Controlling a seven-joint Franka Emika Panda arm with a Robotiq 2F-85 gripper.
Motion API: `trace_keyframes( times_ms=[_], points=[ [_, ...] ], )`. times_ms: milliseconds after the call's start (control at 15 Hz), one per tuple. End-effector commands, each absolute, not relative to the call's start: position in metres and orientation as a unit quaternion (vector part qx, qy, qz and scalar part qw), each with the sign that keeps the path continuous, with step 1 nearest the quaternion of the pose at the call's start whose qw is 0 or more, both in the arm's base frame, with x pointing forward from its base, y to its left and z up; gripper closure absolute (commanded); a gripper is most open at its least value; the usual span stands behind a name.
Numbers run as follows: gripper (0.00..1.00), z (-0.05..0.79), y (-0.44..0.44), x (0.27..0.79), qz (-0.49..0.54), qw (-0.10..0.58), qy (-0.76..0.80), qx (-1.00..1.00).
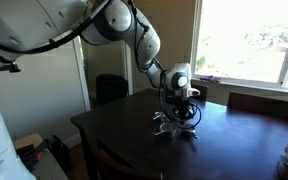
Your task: Pile up the silver pots
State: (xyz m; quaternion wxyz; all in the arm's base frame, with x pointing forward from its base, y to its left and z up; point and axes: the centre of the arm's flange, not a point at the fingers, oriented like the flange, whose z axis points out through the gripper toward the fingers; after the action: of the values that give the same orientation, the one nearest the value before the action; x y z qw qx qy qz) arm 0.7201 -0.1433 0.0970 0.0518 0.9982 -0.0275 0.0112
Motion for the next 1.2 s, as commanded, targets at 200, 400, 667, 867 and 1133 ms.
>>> trace_keyframes(
  times_ms=[200,400,667,867,1133],
  points=[
    [0.71,0.128,-0.159,0.691,0.035,0.072,-0.026,0.996],
    [0.53,0.144,-0.171,0.685,0.055,0.087,-0.028,0.994],
    [0.27,0.151,-0.191,0.682,0.072,0.123,-0.038,0.989],
    [0.07,0.141,-0.204,0.683,0.069,0.137,-0.058,0.986],
    [0.00,0.126,-0.207,0.682,0.056,0.128,-0.070,0.988]
  ],
)
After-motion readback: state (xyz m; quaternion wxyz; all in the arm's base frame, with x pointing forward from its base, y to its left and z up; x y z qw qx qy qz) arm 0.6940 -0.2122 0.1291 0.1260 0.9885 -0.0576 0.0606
